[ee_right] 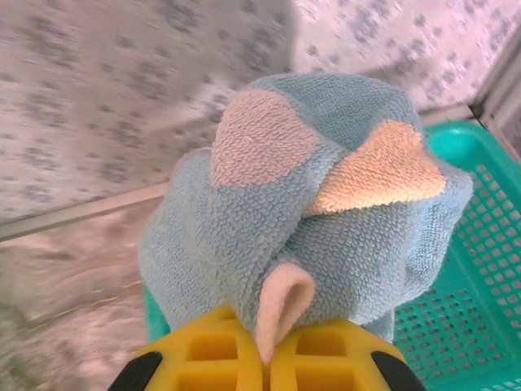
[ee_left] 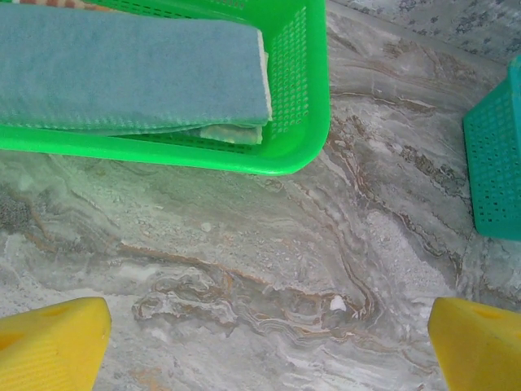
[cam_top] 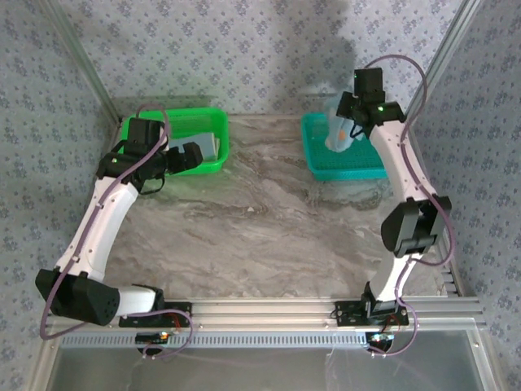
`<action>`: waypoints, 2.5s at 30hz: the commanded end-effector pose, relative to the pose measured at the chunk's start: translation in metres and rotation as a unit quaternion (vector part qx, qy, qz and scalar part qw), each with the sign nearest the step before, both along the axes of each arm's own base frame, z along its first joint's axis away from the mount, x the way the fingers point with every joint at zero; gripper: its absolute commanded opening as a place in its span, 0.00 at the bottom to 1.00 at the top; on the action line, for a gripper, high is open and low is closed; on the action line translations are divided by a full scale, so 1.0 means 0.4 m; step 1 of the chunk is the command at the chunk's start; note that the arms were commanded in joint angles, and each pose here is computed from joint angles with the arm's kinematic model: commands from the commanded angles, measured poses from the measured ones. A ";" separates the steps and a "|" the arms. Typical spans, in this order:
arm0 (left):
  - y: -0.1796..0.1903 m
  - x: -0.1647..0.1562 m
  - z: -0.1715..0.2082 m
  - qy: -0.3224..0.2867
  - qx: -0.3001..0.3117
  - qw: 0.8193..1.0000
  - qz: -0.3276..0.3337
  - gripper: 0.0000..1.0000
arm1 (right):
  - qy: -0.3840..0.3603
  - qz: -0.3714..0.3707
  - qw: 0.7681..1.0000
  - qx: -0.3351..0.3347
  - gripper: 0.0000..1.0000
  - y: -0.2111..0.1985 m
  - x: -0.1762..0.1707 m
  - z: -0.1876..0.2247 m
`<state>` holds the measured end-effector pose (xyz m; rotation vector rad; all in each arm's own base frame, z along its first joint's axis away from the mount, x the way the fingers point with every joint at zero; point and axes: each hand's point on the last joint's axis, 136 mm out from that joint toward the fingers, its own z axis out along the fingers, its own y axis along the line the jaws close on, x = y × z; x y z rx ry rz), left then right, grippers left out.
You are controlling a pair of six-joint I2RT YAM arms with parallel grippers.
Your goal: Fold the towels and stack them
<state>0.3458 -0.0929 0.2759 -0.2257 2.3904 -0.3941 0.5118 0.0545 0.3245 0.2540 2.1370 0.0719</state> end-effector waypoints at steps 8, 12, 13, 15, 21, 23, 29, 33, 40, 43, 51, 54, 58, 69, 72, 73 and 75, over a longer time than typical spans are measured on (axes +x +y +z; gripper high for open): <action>0.010 -0.022 0.027 -0.027 0.004 1.000 -0.007 1.00 | 0.006 0.191 0.982 0.013 0.00 0.291 -0.261 0.091; 0.031 -0.033 0.017 -0.025 0.012 1.000 0.013 1.00 | 0.056 0.259 0.964 0.017 0.01 0.422 -0.369 -0.016; 0.030 -0.036 0.015 -0.030 0.011 0.999 0.010 1.00 | 0.068 0.272 0.960 0.014 0.01 0.453 -0.391 -0.048; 0.031 -0.043 0.007 -0.032 0.008 0.999 0.010 1.00 | 0.093 0.295 0.951 0.012 0.01 0.505 -0.425 -0.118; 0.029 -0.083 -0.054 0.006 0.003 1.000 0.005 0.99 | 0.155 0.335 0.929 -0.001 0.05 0.626 -0.456 -0.347; 0.024 -0.106 -0.089 0.028 -0.005 1.000 0.001 0.95 | 0.179 0.342 0.922 0.004 0.05 0.656 -0.446 -0.418; -0.021 -0.169 -0.202 0.084 -0.049 0.995 -0.005 0.84 | 0.220 0.339 0.915 -0.006 0.31 0.705 -0.376 -0.545; -0.076 -0.202 -0.283 0.118 -0.053 0.991 -0.017 0.81 | 0.232 0.332 0.914 -0.005 0.60 0.706 -0.346 -0.575; -0.164 -0.239 -0.432 0.182 -0.024 0.982 -0.046 0.61 | 0.199 0.300 0.933 -0.005 0.62 0.625 -0.339 -0.513; -0.188 -0.251 -0.482 0.208 -0.014 0.977 -0.048 0.54 | 0.186 0.285 0.940 -0.006 0.62 0.582 -0.348 -0.482; -0.226 -0.262 -0.573 0.238 0.004 0.970 -0.044 0.36 | 0.175 0.259 0.950 -0.008 0.62 0.507 -0.405 -0.471; -0.236 -0.265 -0.604 0.245 0.006 0.968 -0.045 0.31 | 0.176 0.255 0.951 -0.004 0.62 0.496 -0.417 -0.471; -0.241 -0.256 -0.622 0.235 0.008 0.971 -0.038 0.29 | 0.195 0.247 0.949 -0.012 0.62 0.470 -0.445 -0.509; -0.246 -0.280 -0.662 0.253 0.027 0.966 -0.047 0.00 | 0.200 0.235 0.951 -0.015 0.62 0.444 -0.469 -0.524; -0.204 -0.287 -0.628 0.246 0.061 0.967 -0.038 0.00 | 0.210 0.246 0.946 -0.017 0.62 0.445 -0.491 -0.535; -0.185 -0.289 -0.614 0.244 0.074 0.966 -0.032 0.00 | 0.214 0.248 0.945 -0.019 0.62 0.444 -0.501 -0.541; -0.139 -0.300 -0.584 0.245 0.100 0.964 -0.023 0.00 | 0.223 0.256 0.940 -0.021 0.60 0.448 -0.528 -0.559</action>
